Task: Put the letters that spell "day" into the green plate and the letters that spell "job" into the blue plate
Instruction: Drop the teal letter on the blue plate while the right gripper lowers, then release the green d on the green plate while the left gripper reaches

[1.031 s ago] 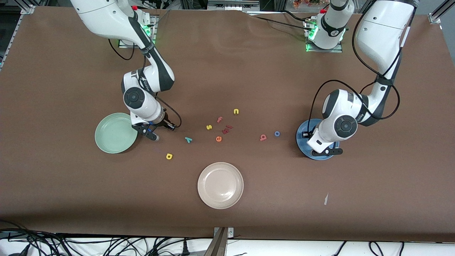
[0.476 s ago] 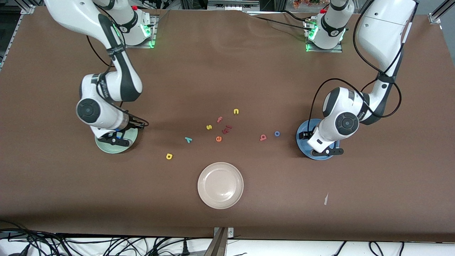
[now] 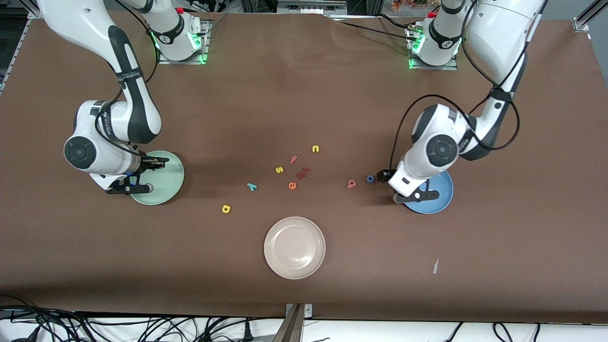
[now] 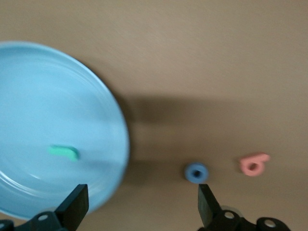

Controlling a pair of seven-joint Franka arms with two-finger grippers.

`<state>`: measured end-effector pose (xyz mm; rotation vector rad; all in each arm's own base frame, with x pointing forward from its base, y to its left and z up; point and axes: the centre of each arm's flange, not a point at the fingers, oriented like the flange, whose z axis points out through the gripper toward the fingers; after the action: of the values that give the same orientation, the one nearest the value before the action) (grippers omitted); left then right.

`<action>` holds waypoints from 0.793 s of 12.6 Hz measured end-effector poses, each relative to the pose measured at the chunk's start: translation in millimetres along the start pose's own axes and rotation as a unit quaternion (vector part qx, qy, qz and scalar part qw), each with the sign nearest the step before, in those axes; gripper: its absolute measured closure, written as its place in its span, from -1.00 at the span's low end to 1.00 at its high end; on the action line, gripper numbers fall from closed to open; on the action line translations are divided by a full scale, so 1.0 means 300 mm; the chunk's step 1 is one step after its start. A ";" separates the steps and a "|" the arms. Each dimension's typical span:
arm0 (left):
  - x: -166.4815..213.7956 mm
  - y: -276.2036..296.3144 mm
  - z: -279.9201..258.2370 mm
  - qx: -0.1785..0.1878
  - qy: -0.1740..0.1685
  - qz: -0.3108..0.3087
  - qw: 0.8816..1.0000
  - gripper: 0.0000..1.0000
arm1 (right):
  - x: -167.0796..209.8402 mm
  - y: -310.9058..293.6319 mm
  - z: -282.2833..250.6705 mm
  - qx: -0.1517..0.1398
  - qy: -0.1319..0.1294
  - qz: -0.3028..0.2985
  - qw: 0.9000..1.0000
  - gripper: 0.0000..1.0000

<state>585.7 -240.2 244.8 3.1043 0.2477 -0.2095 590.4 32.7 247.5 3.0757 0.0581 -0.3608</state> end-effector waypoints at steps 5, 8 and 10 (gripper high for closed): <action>-0.069 0.119 0.110 0.000 -0.010 -0.038 0.999 -0.81 | 0.014 -0.138 -0.044 0.037 0.011 0.016 0.999 -0.97; -0.047 0.115 0.145 -0.013 0.002 -0.043 0.999 -0.09 | 0.023 -0.384 -0.113 0.038 0.030 0.061 0.997 -1.00; -0.037 0.109 0.159 -0.017 0.006 -0.046 0.999 -0.04 | 0.036 -0.538 -0.125 0.039 0.038 0.088 0.995 -1.00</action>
<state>573.7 -275.8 199.3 3.0647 0.3905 -0.1876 602.6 195.9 275.1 3.1385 -0.2286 -0.2419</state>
